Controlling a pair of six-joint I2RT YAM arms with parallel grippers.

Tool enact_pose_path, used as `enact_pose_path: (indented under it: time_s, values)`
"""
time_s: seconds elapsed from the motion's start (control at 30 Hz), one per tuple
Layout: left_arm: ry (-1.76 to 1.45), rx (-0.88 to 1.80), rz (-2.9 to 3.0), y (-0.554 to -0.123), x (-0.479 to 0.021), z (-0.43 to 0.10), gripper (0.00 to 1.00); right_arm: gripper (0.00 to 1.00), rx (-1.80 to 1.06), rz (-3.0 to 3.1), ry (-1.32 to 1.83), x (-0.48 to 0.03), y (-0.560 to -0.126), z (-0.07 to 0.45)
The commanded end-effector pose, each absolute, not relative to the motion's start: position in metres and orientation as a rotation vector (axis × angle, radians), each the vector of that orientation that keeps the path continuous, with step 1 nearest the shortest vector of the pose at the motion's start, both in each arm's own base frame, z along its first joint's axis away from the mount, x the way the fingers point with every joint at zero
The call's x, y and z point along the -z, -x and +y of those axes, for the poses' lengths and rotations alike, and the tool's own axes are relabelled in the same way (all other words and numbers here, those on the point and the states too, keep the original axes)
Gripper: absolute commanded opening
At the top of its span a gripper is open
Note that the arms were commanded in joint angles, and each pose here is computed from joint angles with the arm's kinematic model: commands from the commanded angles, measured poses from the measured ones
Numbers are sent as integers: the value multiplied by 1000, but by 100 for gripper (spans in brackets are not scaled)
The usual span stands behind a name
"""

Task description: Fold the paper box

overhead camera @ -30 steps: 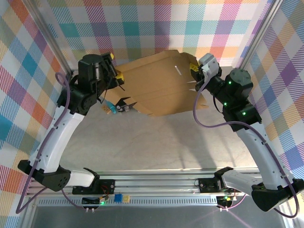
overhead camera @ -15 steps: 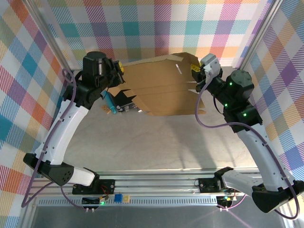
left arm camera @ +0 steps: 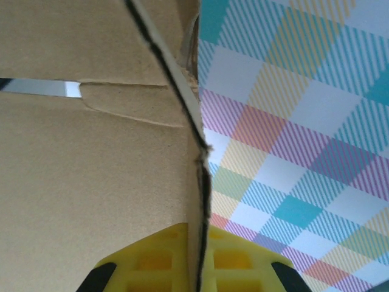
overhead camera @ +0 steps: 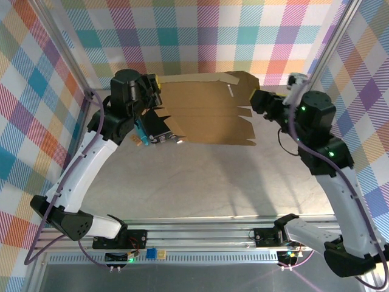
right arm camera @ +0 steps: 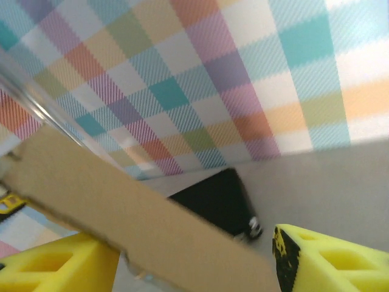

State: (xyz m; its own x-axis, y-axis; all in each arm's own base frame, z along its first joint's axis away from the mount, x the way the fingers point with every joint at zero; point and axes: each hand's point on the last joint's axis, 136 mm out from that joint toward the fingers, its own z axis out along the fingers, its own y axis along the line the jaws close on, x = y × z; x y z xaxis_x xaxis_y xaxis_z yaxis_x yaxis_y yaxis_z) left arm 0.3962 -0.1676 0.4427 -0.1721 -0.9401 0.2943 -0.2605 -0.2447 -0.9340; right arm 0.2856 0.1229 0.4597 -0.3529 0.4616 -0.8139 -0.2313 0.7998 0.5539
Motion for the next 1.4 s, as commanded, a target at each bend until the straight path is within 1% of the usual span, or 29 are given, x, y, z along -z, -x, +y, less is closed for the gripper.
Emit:
enact_pose_path:
  time_s: [0.0,0.07,0.17,0.27,0.33,0.4,0.57,0.67,0.77,0.93,1.1,1.17,1.23,1.37]
  values:
    - [1405,1538,1275,-406,-470,-175,0,66,-1055,1819,-682,-449,-245,112]
    - [1404,1541,1273,-412,-465,-185,0,67,-1137,1732,-785,-456,-235,112]
    - [1399,1541,1285,-419,-458,-198,0,67,-1280,1649,-875,-466,-238,122]
    - [1395,1536,1301,-424,-450,-208,0,68,-1406,1617,-869,-483,-249,152]
    - [1390,1537,1311,-426,-447,-215,0,69,-1433,1596,-834,-494,-256,174]
    - [1385,1542,1320,-426,-444,-221,0,70,-1422,1585,-809,-498,-265,193]
    - [1363,1550,1338,-422,-444,-230,0,68,-1387,1612,-862,-480,-298,225]
    - [1358,1550,1354,-418,-441,-235,0,65,-1334,1570,-823,-485,-316,233]
    - [1358,1550,1364,-415,-438,-237,0,59,-1322,1545,-794,-490,-326,242]
    - [1366,1539,1372,-413,-432,-238,0,51,-1384,1535,-775,-495,-326,254]
    - [1366,1534,1358,-416,-432,-239,0,52,-1405,1491,-762,-502,-311,253]
    - [1353,1549,1354,-416,-435,-245,0,53,-1408,1489,-782,-493,-314,257]
    - [1344,1559,1355,-415,-436,-251,0,50,-1403,1475,-817,-483,-319,258]
    - [1332,1568,1369,-412,-437,-258,0,46,-1353,1430,-812,-483,-331,257]
